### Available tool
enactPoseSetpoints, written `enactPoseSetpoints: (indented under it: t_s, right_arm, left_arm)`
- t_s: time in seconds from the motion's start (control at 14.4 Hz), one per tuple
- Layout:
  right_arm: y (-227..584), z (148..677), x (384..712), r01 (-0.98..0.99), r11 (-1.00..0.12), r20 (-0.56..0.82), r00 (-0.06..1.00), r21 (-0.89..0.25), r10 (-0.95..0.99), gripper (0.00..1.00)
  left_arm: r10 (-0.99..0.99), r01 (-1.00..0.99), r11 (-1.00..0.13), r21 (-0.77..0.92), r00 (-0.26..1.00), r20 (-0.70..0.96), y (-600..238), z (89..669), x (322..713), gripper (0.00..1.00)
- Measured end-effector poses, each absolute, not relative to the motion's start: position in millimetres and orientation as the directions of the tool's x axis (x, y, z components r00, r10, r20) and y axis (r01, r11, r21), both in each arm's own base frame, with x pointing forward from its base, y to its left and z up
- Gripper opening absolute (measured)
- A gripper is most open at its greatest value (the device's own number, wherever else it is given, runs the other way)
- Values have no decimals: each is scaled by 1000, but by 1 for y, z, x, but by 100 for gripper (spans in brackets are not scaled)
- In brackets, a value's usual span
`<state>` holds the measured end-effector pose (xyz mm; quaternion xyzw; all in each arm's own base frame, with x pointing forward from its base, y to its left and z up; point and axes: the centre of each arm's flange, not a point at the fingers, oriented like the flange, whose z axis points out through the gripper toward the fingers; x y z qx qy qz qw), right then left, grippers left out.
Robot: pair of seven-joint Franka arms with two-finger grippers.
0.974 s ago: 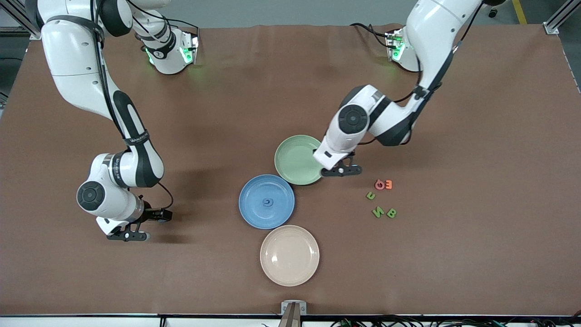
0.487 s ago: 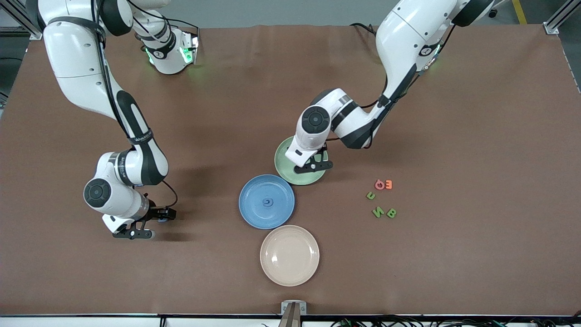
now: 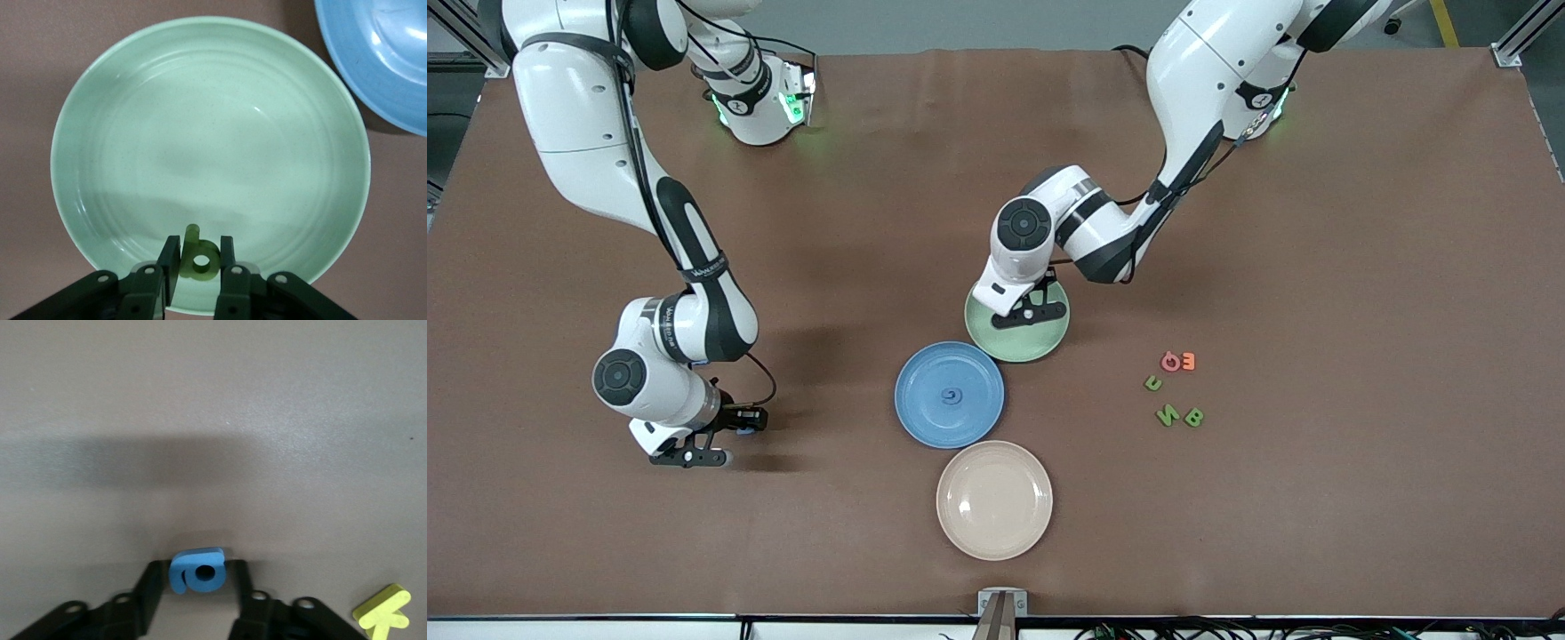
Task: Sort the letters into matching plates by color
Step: 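Drop a into blue plate with the right gripper while the left gripper withdraws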
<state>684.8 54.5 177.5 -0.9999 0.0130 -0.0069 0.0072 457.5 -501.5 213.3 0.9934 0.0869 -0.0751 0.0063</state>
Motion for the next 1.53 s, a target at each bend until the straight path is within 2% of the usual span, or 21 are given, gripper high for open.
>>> enactPoseSetpoints:
  t_s: [0.07, 0.14, 0.42, 0.63, 0.97, 1.25, 1.53]
  right_arm:
    - [55, 179, 685, -26, -1000, 15, 1000, -15, -26, 36]
    - [55, 179, 685, -26, -1000, 15, 1000, -15, -26, 36]
    - [69, 188, 687, -55, -998, 4, 998, -28, -55, 36]
    - [104, 212, 693, -123, -992, -15, 992, -37, -122, 36]
    - [230, 247, 683, -308, -945, -16, 951, -110, -308, 36]
    - [325, 276, 659, -437, -892, -53, 900, -113, -433, 36]
    - [385, 254, 633, -497, -862, -75, 867, -96, -492, 36]
  left_arm:
    - [173, 175, -985, -2, 973, -151, -501, 212, 458, 28]
    - [174, 176, -984, -3, 973, -151, -501, 212, 458, 33]
    - [186, 190, -982, 19, 974, -133, -500, 224, 470, 72]
    - [220, 224, -974, 25, 970, -101, -479, 235, 497, 98]
    - [244, 244, -970, 5, 969, -37, -397, 242, 567, 99]
    - [231, 231, -973, 0, 973, -25, -342, 242, 602, 99]
    - [238, 238, -971, -9, 971, -18, -296, 240, 625, 98]
